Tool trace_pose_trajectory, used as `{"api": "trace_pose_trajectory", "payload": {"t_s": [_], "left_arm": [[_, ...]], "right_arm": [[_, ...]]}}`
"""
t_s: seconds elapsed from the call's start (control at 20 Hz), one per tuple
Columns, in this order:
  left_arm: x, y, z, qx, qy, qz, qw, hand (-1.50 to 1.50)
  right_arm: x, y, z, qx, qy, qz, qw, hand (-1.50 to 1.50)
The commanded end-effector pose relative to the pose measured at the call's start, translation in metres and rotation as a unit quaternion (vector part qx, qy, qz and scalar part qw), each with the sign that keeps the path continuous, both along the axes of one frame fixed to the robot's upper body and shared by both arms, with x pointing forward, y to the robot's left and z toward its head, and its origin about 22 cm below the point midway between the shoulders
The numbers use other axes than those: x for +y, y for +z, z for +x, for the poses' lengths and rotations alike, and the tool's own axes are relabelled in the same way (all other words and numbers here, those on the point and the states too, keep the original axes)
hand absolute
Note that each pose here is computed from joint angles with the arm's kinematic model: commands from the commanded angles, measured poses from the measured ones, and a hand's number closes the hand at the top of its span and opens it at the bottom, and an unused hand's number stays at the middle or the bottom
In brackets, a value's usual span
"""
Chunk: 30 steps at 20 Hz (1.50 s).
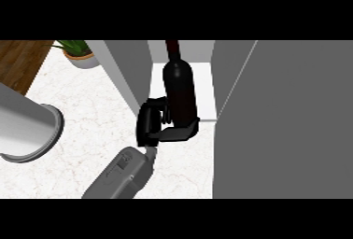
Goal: Pick up the wine, place it into the cabinet and close the cabinet
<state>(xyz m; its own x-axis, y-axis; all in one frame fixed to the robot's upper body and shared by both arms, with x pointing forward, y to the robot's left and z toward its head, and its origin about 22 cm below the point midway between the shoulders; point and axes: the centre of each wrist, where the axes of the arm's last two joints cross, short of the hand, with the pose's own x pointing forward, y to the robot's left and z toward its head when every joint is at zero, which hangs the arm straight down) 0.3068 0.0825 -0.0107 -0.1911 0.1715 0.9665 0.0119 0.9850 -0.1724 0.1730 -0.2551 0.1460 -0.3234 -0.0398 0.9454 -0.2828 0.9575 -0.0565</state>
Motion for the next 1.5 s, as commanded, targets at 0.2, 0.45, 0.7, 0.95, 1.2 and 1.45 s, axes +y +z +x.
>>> {"api": "trace_pose_trajectory", "payload": {"t_s": [0.2,0.45,0.7,0.95,1.2,1.45], "left_arm": [[0.012,-0.024,-0.006,0.026,0.011,-0.005,0.9996,1.5],[0.021,-0.039,0.017,0.018,0.019,-0.052,0.9983,1.5],[0.017,-0.033,0.031,0.029,0.011,-0.069,0.9972,1.5],[0.018,-0.044,0.031,0.036,0.001,-0.059,0.9976,1.5],[0.01,-0.027,0.053,0.034,0.012,-0.062,0.9974,1.5],[0.018,-0.022,0.07,0.034,0.006,-0.086,0.9957,1.5]], "right_arm": [[-0.001,0.021,-0.015,0.004,0.002,0.001,1.0,-1.5],[-0.013,-0.002,-0.001,-0.005,0.0,0.003,1.0,-1.5],[-0.004,0.003,-0.003,0.0,0.008,0.005,1.0,-1.5],[-0.015,-0.011,0.007,0.006,0.007,0.013,1.0,-1.5],[-0.018,-0.005,0.013,0.007,0.019,0.007,1.0,-1.5],[0.006,0.007,0.01,0.0,0.016,0.013,1.0,-1.5]]}}
